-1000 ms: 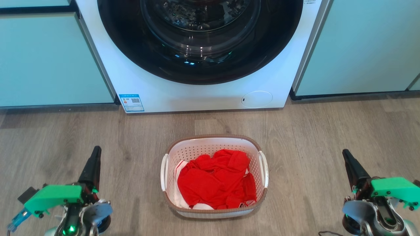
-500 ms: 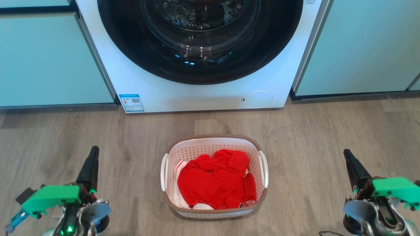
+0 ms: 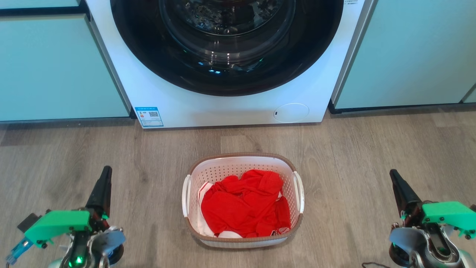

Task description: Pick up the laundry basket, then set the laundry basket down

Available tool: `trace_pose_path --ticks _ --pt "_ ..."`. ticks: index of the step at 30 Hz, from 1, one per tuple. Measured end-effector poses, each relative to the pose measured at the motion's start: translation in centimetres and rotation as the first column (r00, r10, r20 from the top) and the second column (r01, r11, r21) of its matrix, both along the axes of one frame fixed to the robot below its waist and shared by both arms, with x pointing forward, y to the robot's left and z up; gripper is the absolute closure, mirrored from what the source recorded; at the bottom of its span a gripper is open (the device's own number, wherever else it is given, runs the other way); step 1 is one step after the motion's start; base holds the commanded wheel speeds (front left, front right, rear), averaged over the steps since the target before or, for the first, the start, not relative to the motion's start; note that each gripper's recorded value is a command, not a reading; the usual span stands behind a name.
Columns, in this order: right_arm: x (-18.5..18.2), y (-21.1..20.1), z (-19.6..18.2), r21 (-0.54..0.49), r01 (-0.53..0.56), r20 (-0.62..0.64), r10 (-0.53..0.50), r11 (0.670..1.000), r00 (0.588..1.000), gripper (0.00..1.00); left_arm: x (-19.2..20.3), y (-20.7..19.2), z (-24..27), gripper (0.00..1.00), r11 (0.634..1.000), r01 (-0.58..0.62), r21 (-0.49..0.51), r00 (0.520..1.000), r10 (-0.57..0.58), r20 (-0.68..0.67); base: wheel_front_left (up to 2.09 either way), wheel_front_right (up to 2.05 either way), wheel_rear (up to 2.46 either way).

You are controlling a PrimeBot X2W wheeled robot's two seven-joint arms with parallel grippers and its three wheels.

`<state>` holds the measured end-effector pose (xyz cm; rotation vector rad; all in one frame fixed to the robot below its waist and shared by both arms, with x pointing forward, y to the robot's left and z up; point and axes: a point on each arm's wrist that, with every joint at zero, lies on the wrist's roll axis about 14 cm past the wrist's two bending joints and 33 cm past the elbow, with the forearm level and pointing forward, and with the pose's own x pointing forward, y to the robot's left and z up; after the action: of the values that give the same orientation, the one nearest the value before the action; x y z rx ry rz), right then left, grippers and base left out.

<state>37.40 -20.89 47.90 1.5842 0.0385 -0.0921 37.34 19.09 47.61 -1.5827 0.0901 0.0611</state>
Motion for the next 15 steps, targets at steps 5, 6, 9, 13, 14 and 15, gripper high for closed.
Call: trace_pose_path --ticks 5,6,9,13,14,15 --pt "0.00 0.00 0.00 0.000 0.000 0.000 0.000 1.000 1.000 1.00 0.00 0.01 0.00 1.00 1.000 -0.001 0.000 1.000 0.001 0.000 0.00 0.00 0.00" --pt "0.00 -0.01 0.00 0.000 0.001 0.000 -0.001 1.000 1.000 1.00 0.00 0.01 0.00 1.00 1.000 -0.001 0.000 1.000 0.001 0.000 0.00 0.00 0.00" --pt "0.00 0.07 -0.02 -0.002 0.000 -0.001 0.000 1.000 1.000 1.00 0.00 0.01 0.00 1.00 1.000 -0.001 -0.001 1.000 0.001 0.000 0.00 0.00 0.00" --pt "-0.01 0.21 -0.05 0.004 0.001 -0.001 -0.001 1.000 1.000 1.00 0.00 0.02 0.00 1.00 1.000 -0.001 0.000 1.000 0.001 0.000 0.00 0.00 0.00" --pt "-0.01 0.21 -0.05 0.004 0.001 -0.001 -0.001 1.000 1.000 1.00 0.00 0.00 0.00 1.00 1.000 0.001 0.000 1.000 -0.001 0.000 0.00 0.00 0.00" --pt "-0.01 0.22 -0.05 0.004 0.001 -0.001 -0.001 1.000 1.000 1.00 0.00 -0.01 0.00 1.00 1.000 0.001 0.000 1.000 -0.001 0.000 0.00 0.00 0.00"
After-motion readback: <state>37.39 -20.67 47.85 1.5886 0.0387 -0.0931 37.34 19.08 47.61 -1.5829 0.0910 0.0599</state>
